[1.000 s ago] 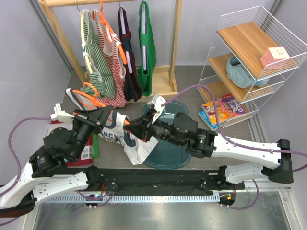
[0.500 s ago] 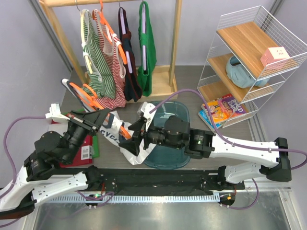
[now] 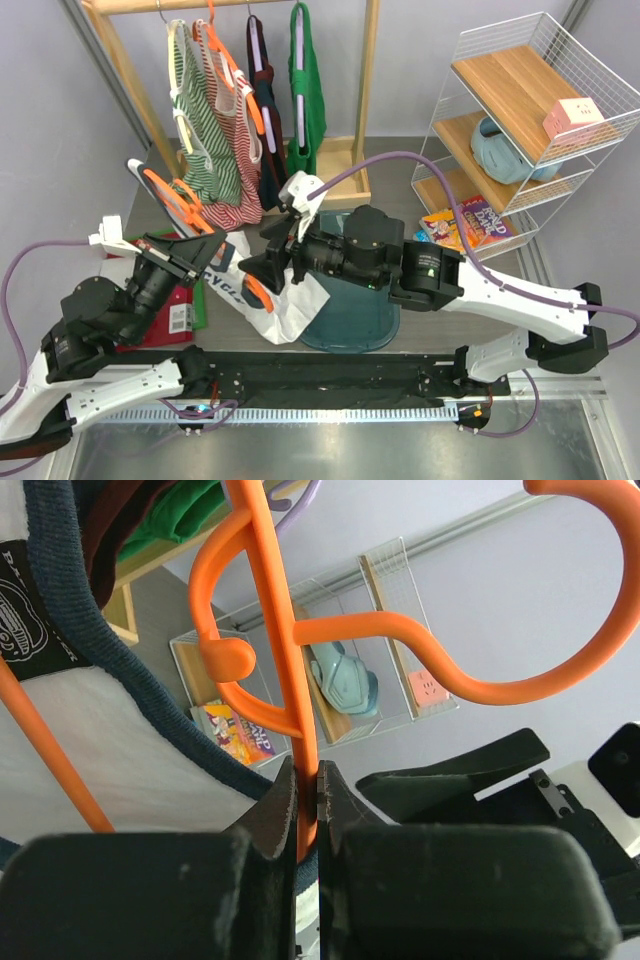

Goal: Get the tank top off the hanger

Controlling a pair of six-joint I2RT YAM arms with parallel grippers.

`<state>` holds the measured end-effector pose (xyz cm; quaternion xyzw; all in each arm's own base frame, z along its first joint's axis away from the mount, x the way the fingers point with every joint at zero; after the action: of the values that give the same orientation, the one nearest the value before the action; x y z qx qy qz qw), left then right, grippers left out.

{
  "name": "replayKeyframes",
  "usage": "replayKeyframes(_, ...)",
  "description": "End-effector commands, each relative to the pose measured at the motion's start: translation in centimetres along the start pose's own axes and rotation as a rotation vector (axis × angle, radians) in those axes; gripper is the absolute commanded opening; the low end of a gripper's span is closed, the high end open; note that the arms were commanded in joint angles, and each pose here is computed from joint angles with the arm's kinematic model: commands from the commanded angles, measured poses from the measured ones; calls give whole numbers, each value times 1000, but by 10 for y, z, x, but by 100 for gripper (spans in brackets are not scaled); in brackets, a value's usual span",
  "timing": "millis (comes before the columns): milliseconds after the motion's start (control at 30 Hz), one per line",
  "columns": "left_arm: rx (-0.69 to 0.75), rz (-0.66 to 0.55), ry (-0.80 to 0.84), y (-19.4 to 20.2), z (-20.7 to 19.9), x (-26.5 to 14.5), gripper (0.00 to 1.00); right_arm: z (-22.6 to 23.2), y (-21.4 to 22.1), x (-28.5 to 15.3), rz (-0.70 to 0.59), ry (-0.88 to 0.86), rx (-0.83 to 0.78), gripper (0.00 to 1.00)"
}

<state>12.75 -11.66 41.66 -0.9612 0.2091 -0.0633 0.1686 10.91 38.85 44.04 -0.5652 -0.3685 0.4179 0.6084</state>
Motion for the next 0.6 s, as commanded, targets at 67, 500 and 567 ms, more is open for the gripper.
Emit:
replayKeyframes(67,18,0,55,-8,-18,-5,0,8,10,18,57,-35,-26,62)
replayKeyframes(500,46,2,56,-12,-20,-9,0,6,17,27,69,-20,-27,71)
replayKeyframes(567,55,0,44,-13,-17,-9,0,6,15,25,66,-15,-23,72)
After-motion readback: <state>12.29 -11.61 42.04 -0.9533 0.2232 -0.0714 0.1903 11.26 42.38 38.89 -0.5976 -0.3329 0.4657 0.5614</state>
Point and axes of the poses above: each gripper's point midway between its finger pads, its own x axis out along the fingers, its own z axis along the line the jaws close on, y = z × x, the point moved 3 cm from there along -x, back along the fingers, and after that the axes turned 5 degrees about -x, right-handed, at the moved point
